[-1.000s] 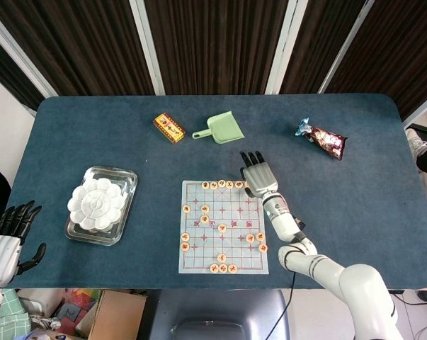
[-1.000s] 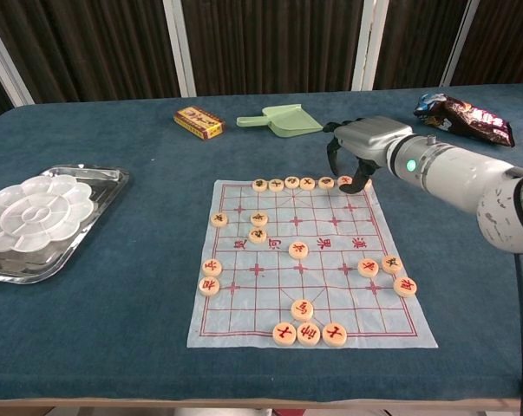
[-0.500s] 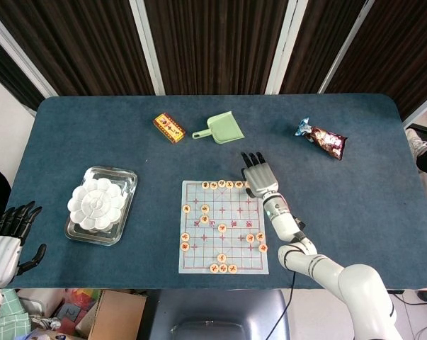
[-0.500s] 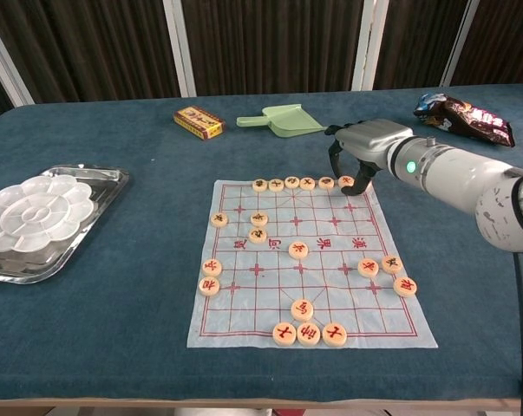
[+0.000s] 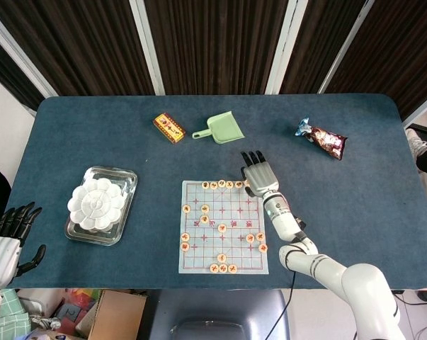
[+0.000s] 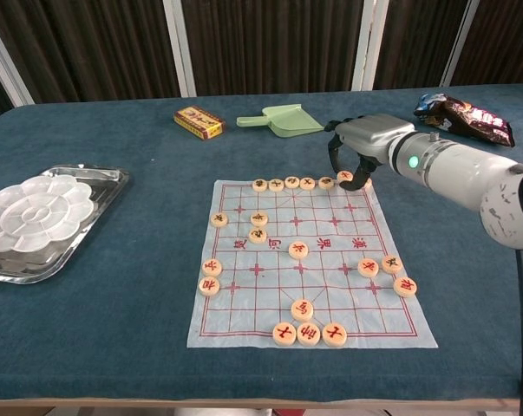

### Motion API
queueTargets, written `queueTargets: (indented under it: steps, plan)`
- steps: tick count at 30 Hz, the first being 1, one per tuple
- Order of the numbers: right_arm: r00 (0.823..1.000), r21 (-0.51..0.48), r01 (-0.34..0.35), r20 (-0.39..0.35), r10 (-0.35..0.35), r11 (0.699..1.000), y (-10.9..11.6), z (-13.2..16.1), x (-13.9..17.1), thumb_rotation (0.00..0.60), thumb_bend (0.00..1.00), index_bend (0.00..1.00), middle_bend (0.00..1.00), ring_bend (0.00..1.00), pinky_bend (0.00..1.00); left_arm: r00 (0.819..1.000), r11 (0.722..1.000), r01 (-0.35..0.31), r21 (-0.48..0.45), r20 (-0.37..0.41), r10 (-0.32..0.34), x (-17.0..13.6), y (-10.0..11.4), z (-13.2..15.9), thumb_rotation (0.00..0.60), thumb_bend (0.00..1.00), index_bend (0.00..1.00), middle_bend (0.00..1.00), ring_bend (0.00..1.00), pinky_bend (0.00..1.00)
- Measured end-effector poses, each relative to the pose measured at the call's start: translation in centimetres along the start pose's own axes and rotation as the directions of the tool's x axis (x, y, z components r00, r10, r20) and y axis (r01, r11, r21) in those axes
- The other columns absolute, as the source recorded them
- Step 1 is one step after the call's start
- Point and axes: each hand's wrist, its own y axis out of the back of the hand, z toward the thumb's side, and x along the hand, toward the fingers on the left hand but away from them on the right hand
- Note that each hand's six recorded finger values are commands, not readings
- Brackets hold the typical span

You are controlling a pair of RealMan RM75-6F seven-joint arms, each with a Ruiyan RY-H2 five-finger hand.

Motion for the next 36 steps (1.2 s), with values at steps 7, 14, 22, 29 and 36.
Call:
queueTargets:
  steps: [7, 14, 22, 29, 36]
  plan:
    - [1.0, 0.004, 0.024, 0.001, -0.024, 1.0, 0.7, -1.3, 0.9, 0.6, 0.5, 0.65, 0.12, 0.0, 0.0, 1.0, 1.0, 0.001, 0.004, 0.006, -0.001, -0.1, -0.1, 0.2, 0.6, 0.4, 0.0, 0.0, 0.0, 0.0]
    - [1.0, 0.015, 0.002, 0.02, -0.003, 1.0, 0.1, -2.4, 1.4, 0.6, 0.5, 0.65, 0.12, 0.0, 0.0, 1.0, 1.0, 0.007, 0.01, 0.012, -0.007, -0.1, -0.3, 0.5, 0.6, 0.4, 0.0, 0.0, 0.0, 0.0]
    - [1.0, 0.034, -0.01, 0.02, 0.009, 0.999, -0.3, -2.2, 1.3, 0.6, 0.5, 0.63, 0.12, 0.0, 0.0, 1.0, 1.0, 0.017, 0.012, 0.003, -0.017, 0.1, -0.5, 0.3, 0.6, 0.4, 0.0, 0.0, 0.0, 0.0]
    - [1.0, 0.045, -0.016, 0.017, 0.015, 0.999, -0.5, -2.0, 1.2, 0.6, 0.5, 0.55, 0.13, 0.0, 0.0, 1.0, 1.0, 0.018, 0.009, 0.0, -0.018, 0.2, -0.5, 0.3, 0.6, 0.4, 0.0, 0.0, 0.0, 0.0]
    - [1.0, 0.031, -0.001, 0.016, 0.001, 1.0, -0.1, -2.1, 1.5, 0.6, 0.5, 0.46, 0.12, 0.0, 0.0, 1.0, 1.0, 0.012, 0.004, 0.007, -0.012, 0.2, -0.4, 0.4, 0.6, 0.4, 0.0, 0.0, 0.0, 0.0]
